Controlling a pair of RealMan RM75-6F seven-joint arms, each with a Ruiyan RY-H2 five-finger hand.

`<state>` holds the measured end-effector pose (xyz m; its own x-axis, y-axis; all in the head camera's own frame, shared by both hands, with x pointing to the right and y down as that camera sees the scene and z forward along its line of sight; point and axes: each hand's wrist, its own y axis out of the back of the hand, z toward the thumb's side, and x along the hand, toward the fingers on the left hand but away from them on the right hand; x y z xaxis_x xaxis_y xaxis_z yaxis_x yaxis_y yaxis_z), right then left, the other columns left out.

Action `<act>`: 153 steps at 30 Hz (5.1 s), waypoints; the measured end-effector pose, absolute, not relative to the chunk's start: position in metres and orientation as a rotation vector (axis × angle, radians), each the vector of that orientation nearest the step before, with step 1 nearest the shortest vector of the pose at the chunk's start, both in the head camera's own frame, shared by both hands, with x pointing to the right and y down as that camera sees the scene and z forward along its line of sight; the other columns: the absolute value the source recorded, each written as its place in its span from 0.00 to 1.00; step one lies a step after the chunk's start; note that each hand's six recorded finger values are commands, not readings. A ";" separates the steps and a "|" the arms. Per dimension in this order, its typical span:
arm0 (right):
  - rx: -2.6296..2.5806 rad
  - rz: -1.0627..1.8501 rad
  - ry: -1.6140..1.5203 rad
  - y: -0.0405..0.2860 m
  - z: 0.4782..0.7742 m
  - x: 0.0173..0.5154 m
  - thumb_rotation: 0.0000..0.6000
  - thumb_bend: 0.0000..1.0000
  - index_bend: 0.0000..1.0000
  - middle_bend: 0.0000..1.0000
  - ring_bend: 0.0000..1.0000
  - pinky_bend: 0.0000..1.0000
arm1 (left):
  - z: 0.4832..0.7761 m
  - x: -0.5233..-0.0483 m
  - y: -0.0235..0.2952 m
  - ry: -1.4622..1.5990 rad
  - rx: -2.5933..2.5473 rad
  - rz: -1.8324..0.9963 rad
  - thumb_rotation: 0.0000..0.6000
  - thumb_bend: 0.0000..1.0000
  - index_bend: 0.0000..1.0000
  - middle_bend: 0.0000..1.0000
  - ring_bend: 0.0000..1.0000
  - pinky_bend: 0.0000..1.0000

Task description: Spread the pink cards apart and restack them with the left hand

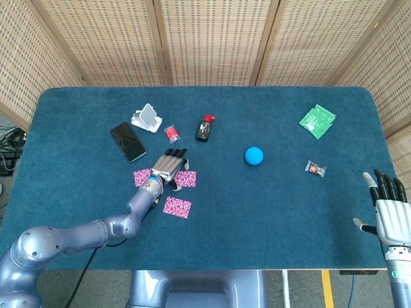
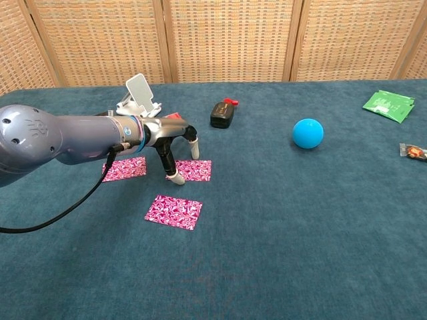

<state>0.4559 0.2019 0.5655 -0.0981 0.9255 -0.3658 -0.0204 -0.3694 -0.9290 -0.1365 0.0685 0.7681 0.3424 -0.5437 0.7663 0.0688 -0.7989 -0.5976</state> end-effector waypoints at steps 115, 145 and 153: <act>-1.436 1.533 -1.059 0.206 0.555 0.450 1.00 0.00 0.00 0.00 0.00 0.00 | 0.721 -0.154 0.151 0.254 -2.117 -1.370 1.00 0.26 0.41 0.00 0.00 0.00; -1.442 1.526 -1.062 0.206 0.554 0.449 1.00 0.00 0.00 0.00 0.00 0.00 | 0.714 -0.153 0.149 0.242 -2.125 -1.353 1.00 0.26 0.29 0.00 0.00 0.00; -1.444 1.520 -1.062 0.207 0.553 0.449 1.00 0.00 0.00 0.00 0.00 0.00 | 0.702 -0.173 0.113 0.434 -2.051 -1.401 1.00 0.26 0.30 0.00 0.00 0.00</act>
<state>0.4488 0.2065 0.5529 -0.0604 0.9327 -0.3555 0.0129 -0.3554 -0.9346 -0.1732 0.1129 0.7023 0.3865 -0.5770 0.7195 0.0690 -0.7598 -0.6464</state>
